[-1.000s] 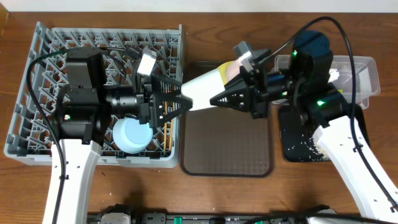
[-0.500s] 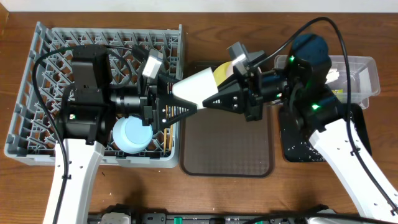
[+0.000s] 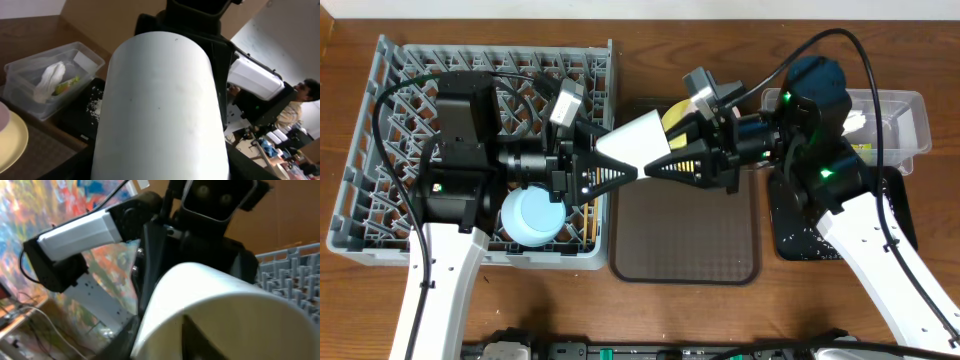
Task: Sort waste into correct bins and load items into the dishwasher
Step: 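Release the cup with the right gripper and carry it left over the rack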
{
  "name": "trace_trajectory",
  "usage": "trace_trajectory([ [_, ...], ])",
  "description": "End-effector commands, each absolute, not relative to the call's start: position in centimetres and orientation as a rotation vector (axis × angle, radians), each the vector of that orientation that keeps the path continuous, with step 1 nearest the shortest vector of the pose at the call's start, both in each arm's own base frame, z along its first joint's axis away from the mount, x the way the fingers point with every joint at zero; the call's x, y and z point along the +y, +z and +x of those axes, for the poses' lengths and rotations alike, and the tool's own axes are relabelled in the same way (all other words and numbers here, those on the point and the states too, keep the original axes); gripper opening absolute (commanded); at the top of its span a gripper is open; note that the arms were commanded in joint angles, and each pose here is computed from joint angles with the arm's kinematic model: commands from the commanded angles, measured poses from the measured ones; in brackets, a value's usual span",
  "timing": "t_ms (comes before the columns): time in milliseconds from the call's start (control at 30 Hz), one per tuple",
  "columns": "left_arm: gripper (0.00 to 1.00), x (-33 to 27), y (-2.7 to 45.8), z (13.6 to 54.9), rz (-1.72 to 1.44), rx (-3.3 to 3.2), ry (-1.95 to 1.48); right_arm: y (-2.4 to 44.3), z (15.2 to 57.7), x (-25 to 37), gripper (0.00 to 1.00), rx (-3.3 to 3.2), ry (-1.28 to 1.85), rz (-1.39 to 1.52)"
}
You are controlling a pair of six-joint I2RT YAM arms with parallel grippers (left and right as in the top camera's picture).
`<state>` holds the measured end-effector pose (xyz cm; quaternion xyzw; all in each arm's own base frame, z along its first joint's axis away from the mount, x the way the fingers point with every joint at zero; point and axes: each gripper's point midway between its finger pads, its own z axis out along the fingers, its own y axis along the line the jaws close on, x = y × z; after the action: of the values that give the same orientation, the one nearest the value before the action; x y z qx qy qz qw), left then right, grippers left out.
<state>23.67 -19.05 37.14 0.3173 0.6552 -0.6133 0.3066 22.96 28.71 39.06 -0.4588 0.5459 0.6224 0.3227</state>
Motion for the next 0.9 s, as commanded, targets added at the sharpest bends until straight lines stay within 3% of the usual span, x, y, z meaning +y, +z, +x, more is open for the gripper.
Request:
trace_trajectory([
  [0, 0.51, -18.5, 37.5, 23.9, 0.823, 1.731, -1.596, 39.4, 24.9, 27.2, 0.35, 1.445, 1.582, -1.15],
  [233, 0.5, -14.8, 34.2, 28.2, 0.457, 1.983, -1.394, 39.4, 28.1, 20.5, 0.43, 1.504, 1.557, -1.033],
  [367, 0.47, -9.3, 27.1, 30.4, 0.049, 2.343, -0.971, 38.3, 30.9, 15.6, 0.53, 1.624, 1.52, -0.816],
  [400, 0.46, -7.9, 25.6, 30.3, -0.026, 2.417, -0.855, 38.0, 31.2, 14.8, 0.61, 1.638, 1.511, -0.784],
  [467, 0.47, -5.6, 23.3, 29.5, -0.16, 2.532, -0.683, 37.3, 31.9, 13.3, 0.99, 1.665, 1.478, -0.72],
  [667, 0.46, -3.9, 20.5, 28.1, -0.291, 2.681, -0.482, 34.4, 34.8, 11.6, 0.99, 1.83, 1.328, -0.487],
  [867, 0.46, -6.0, 18.0, 28.7, -0.216, 2.788, -0.474, 33.0, 37.1, 10.1, 0.99, 1.902, 1.16, -0.363],
])
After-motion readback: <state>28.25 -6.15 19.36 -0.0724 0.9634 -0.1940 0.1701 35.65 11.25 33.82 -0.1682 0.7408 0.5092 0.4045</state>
